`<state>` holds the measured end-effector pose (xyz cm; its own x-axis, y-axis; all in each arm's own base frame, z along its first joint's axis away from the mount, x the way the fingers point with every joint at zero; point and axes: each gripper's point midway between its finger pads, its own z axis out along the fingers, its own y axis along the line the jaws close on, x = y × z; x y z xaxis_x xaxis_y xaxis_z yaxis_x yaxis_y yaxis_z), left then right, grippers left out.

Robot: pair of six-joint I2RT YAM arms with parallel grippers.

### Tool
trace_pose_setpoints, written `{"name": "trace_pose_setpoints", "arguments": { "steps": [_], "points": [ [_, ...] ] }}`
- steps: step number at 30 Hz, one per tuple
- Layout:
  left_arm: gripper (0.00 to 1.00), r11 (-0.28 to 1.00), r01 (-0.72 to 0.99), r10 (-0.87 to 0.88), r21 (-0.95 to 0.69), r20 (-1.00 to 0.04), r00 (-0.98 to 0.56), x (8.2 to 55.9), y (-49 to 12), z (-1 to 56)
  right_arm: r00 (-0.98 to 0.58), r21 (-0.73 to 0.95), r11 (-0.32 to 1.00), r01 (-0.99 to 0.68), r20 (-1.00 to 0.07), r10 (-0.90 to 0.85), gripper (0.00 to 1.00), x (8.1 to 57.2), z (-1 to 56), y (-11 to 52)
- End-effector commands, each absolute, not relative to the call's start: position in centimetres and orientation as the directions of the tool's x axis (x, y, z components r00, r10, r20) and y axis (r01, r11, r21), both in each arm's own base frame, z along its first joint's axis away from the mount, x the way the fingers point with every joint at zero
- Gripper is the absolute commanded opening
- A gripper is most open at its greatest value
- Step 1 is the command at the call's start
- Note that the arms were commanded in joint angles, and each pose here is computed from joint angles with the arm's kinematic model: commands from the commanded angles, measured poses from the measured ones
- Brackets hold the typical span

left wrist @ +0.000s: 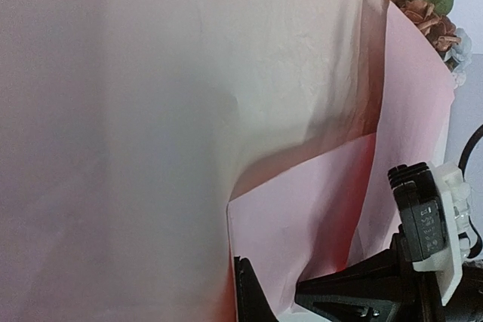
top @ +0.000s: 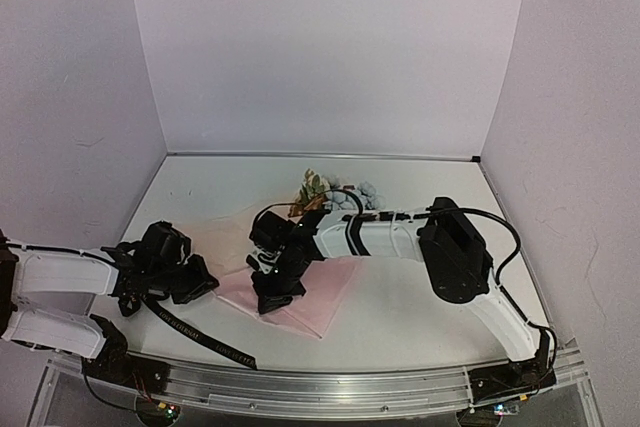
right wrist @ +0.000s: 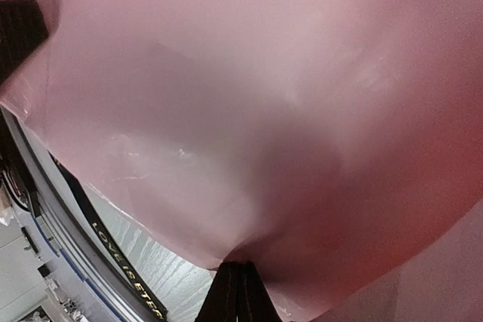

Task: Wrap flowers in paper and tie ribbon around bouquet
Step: Fold the 2/3-folded wrapping paper at the center of the board.

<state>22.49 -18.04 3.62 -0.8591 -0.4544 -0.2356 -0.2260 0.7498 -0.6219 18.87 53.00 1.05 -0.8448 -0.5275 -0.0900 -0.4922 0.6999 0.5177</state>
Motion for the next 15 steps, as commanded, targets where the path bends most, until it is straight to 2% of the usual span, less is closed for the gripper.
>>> {"name": "trace_pose_setpoints", "arguments": {
  "steps": [1, 8, 15],
  "points": [
    [0.02, 0.742, -0.164, -0.439, -0.65, -0.286, -0.852, 24.1, -19.1, 6.5, -0.846, 0.501, 0.715, -0.488, -0.069, -0.529, 0.0, 18.2, -0.5, 52.8],
    [0.02, 0.723, -0.078, -0.412, -0.686, -0.338, -0.846, 25.3, -20.4, 10.0, -0.822, 0.518, 0.674, -0.526, -0.108, -0.559, 0.02, 17.7, 2.5, 52.5],
    [0.04, 0.716, 0.058, -0.322, -0.696, -0.402, -0.857, 25.6, -21.9, 12.4, -0.804, 0.641, 0.561, -0.524, -0.157, -0.573, 0.21, 18.0, 10.9, 50.7]
  ]
}}
